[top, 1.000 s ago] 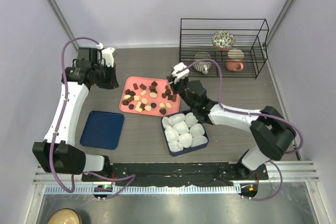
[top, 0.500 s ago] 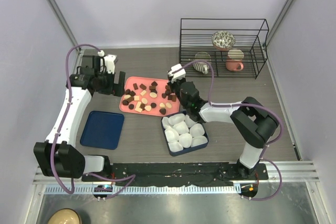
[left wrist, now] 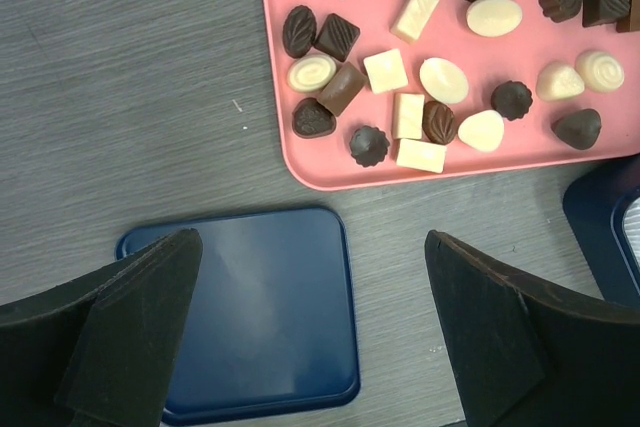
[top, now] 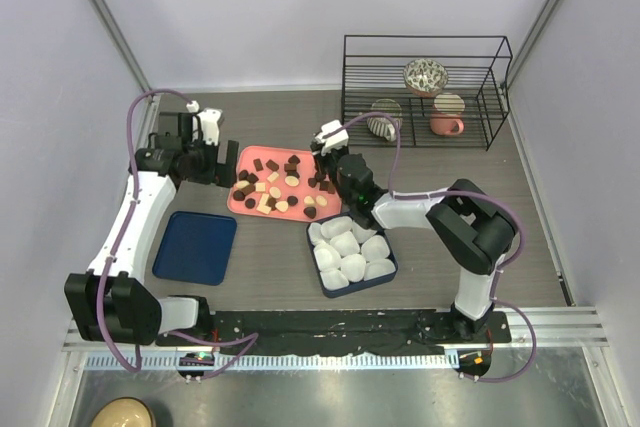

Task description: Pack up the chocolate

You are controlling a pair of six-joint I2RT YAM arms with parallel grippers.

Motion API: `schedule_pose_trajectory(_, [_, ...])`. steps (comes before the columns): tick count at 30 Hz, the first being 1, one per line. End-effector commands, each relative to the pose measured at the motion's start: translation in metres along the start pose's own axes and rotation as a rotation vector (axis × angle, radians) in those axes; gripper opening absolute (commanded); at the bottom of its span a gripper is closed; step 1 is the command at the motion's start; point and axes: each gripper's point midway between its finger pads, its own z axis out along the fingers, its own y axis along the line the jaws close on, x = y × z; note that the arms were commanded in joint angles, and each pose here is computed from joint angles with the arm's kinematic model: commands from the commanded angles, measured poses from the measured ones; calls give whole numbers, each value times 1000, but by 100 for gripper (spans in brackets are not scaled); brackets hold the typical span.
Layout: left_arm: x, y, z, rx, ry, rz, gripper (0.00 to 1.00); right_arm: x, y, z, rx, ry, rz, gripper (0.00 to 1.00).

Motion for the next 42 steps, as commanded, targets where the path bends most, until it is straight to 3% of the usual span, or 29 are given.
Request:
schedule_pose_trajectory(1, [-15,6,-9,-30,-83,30,100,-39,-5,13,40,-120,54,40])
schedule_pose_trajectory(7, [-11,9,-8,-48,-84,41,99,-33,-2,17,33,-108,80,44])
schedule_pose_trajectory(10, [-10,10,-9,-53,-87,44,99,-27,-1,19,30,-94,77,57])
schedule_pose_trajectory(13, [-9,10,-9,-56,-85,47,99,-23,-1,20,33,-85,75,60])
schedule_pose_trajectory(18, [-8,12,-7,-63,-84,48,99,-16,-4,19,37,-71,82,60])
schedule_pose_trajectory(27, [-4,16,-6,-85,-77,57,98,1,-7,18,39,-25,105,46])
schedule_pose_trajectory(42, [-2,16,-7,-87,-78,67,97,30,-8,8,41,52,117,43])
